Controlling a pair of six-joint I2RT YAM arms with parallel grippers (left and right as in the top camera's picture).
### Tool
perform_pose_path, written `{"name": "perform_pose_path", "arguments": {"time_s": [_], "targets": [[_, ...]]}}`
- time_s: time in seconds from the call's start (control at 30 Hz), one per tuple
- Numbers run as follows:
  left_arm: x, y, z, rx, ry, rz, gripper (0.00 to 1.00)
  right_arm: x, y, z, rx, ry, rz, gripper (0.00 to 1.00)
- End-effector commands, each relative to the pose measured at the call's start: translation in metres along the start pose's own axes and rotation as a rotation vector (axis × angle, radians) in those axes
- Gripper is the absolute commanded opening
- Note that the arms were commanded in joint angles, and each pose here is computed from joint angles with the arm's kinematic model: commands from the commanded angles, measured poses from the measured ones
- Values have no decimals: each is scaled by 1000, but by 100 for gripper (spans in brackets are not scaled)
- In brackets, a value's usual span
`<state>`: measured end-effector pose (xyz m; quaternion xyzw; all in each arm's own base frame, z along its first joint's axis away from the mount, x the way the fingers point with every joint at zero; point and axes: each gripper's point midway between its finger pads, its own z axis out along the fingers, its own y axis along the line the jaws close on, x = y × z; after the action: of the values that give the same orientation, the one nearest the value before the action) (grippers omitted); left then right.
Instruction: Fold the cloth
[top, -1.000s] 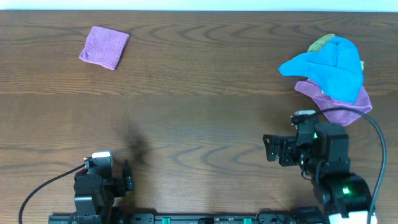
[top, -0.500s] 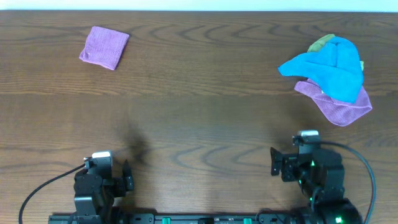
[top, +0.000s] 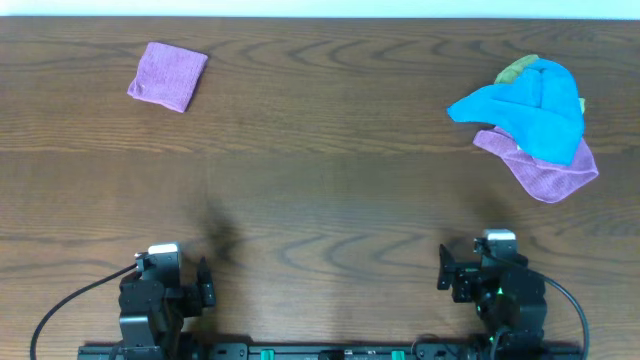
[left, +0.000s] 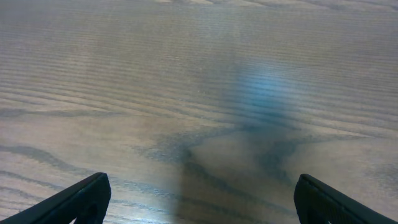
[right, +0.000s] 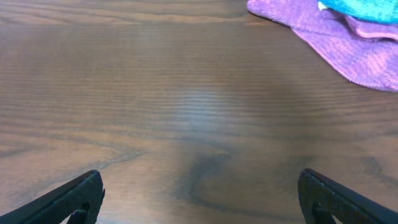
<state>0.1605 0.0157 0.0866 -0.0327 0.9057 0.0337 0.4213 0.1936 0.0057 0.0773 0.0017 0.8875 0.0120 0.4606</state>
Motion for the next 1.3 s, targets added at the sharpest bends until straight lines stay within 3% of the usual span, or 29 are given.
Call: {"name": "perform_pose_path", "arguments": {"time_s": [0.0,1.27], "targets": [[16,1,1,-7,60,30,95,5,-8,3,37,-1,-8,99],[16,1,1,-7,60,30,95,3,-13,2,65,-8,-37,99]]}}
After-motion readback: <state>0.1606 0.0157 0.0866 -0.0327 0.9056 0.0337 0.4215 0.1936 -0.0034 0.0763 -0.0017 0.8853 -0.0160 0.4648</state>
